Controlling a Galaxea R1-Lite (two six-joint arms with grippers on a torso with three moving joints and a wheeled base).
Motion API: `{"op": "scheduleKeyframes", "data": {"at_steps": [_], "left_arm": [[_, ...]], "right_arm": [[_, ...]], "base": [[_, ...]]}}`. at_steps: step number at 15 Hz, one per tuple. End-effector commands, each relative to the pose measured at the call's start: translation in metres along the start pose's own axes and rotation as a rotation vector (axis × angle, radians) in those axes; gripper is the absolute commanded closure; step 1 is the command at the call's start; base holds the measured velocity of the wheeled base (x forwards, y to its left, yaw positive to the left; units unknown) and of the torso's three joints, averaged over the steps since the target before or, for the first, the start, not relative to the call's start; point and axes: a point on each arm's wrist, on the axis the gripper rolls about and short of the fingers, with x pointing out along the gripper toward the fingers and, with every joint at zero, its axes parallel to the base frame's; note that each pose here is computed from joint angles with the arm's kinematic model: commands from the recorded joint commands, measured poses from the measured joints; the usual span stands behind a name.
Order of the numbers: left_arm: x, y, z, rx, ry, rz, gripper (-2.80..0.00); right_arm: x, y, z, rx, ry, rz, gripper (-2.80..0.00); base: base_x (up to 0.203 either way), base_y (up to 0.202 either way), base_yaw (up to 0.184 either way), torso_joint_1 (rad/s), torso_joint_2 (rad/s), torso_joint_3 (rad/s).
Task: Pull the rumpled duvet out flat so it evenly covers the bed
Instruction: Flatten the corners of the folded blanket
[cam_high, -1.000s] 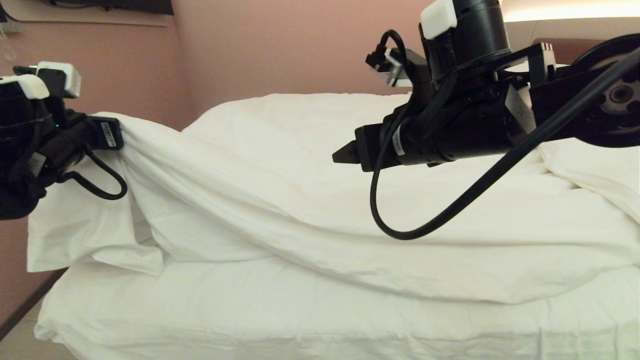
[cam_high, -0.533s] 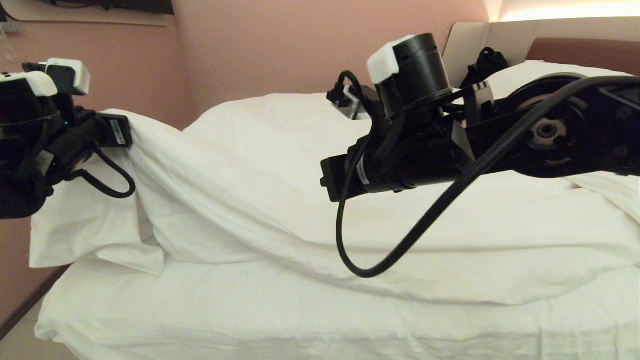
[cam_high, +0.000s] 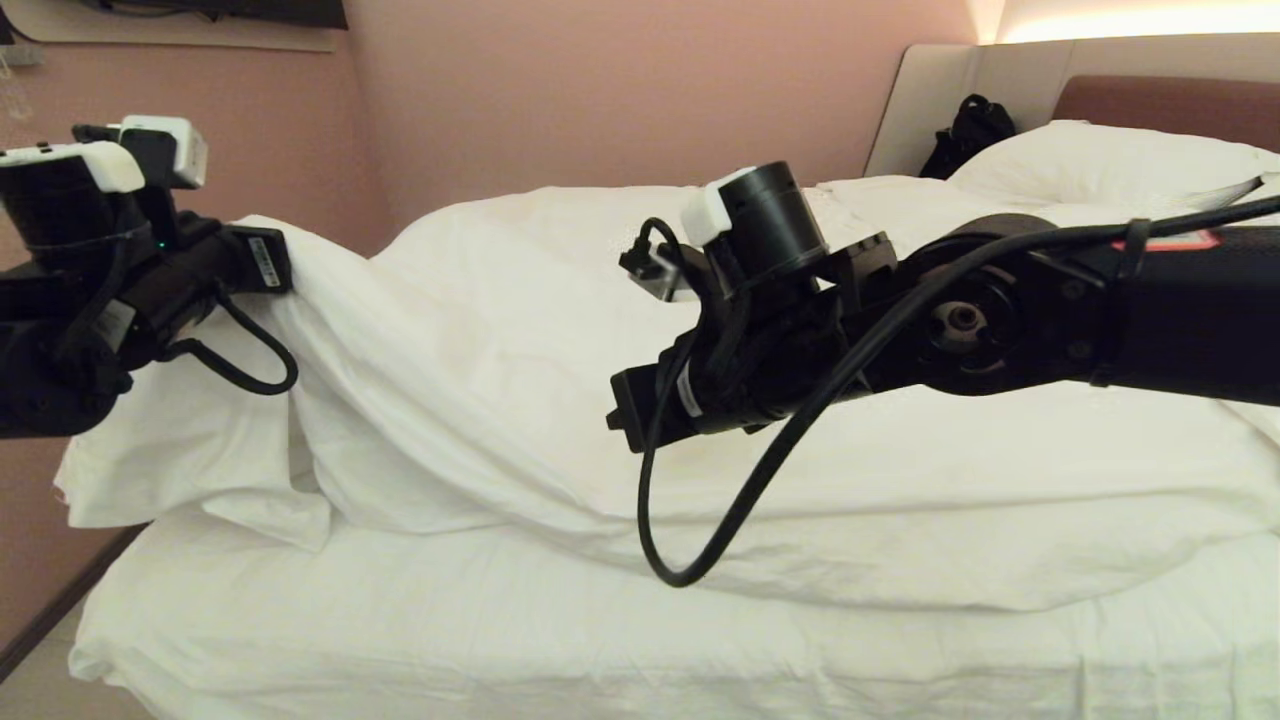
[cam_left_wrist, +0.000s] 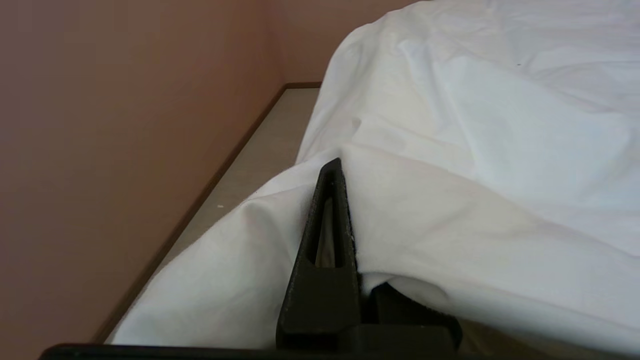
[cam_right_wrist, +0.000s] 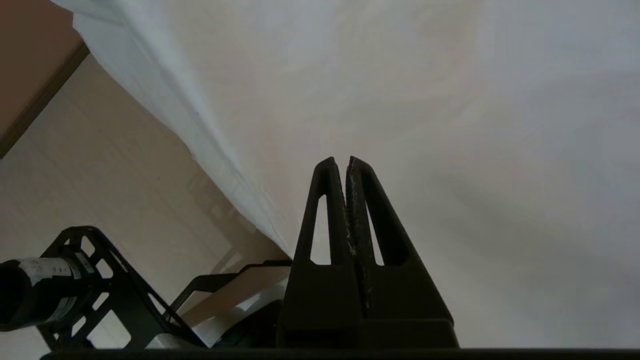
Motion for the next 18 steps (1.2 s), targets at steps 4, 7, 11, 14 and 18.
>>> {"op": "scheduleKeyframes", "data": {"at_steps": [4, 7, 11, 14, 18], "left_arm": [[-0.002, -0.010, 0.003, -0.027, -0.009, -0.029, 0.00], [-0.002, -0.013, 0.003, -0.052, -0.009, -0.036, 0.00], [-0.003, -0.017, 0.001, -0.044, -0.002, -0.048, -2.80], [-0.007, -0.020, 0.005, -0.048, -0.003, -0.058, -2.80], [-0.023, -0.018, 0.007, -0.048, 0.004, -0.068, -2.80]], "right_arm": [[0.025, -0.004, -0.011, 0.025, 0.063, 0.055, 0.00], [0.032, -0.011, -0.009, 0.063, 0.023, 0.051, 0.00], [0.029, -0.011, -0.007, 0.065, 0.013, 0.049, 0.00], [0.027, -0.012, -0.007, 0.068, 0.014, 0.048, 0.00], [0.036, -0.014, -0.012, 0.074, 0.036, 0.044, 0.00]], "base": [[0.000, 0.000, 0.000, 0.000, 0.00, 0.000], [0.000, 0.000, 0.000, 0.000, 0.00, 0.000], [0.000, 0.000, 0.000, 0.000, 0.00, 0.000], [0.000, 0.000, 0.000, 0.000, 0.00, 0.000], [0.000, 0.000, 0.000, 0.000, 0.00, 0.000]]}}
